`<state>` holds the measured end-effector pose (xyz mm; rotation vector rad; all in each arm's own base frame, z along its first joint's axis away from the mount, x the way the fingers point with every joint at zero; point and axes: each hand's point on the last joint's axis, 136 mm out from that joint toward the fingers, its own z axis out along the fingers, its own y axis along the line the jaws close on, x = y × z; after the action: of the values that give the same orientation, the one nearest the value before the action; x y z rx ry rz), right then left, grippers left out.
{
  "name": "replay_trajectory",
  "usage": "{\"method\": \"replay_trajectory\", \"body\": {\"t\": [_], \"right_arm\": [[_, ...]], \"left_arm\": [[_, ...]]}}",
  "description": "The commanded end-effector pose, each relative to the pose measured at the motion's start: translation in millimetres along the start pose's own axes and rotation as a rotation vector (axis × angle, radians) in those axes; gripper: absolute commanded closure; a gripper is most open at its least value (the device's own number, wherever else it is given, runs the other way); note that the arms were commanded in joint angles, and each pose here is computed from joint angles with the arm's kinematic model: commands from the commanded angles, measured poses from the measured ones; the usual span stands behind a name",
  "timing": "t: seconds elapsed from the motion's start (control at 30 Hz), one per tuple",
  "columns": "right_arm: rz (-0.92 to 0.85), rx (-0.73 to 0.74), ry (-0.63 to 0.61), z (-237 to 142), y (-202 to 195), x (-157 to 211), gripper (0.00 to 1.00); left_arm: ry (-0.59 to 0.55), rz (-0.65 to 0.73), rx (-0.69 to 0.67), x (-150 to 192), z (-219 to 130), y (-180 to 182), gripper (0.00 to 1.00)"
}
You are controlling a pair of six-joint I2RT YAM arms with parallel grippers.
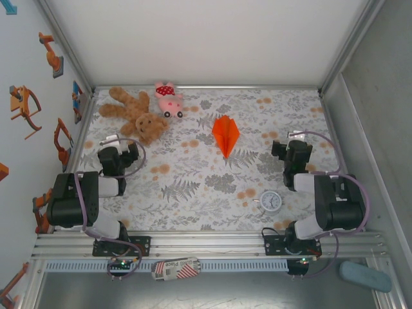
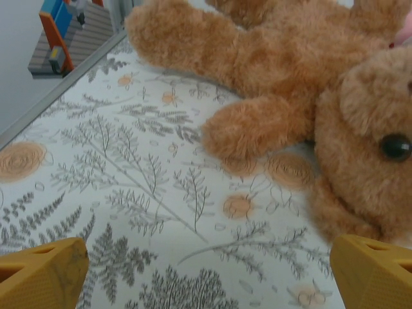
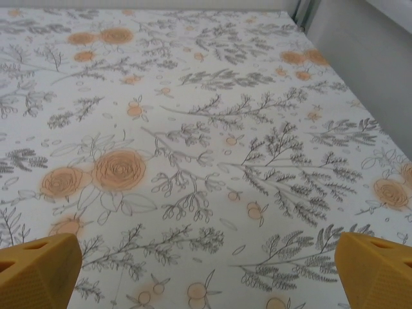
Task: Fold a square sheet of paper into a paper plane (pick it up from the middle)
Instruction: Reset both arms
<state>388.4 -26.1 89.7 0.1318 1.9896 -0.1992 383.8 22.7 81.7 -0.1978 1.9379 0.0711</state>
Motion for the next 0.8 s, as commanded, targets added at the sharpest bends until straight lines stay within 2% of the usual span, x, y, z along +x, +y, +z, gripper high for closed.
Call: {"method": "replay_trajectory", "body": {"t": [0.0,0.77], "right_arm": [[0.045,-0.026,-0.054,2.3,-4.7,-4.3,0.01],[0.051,-0.028,-0.066,4.1,-5.3,-1.9,0.01]], "left_arm": [[0.012,0.058,-0.004,-6.2,5.9,-7.8,0.04],[0.016,0.072,-0.015,-5.4,7.0,-9.0,0.04]]}}
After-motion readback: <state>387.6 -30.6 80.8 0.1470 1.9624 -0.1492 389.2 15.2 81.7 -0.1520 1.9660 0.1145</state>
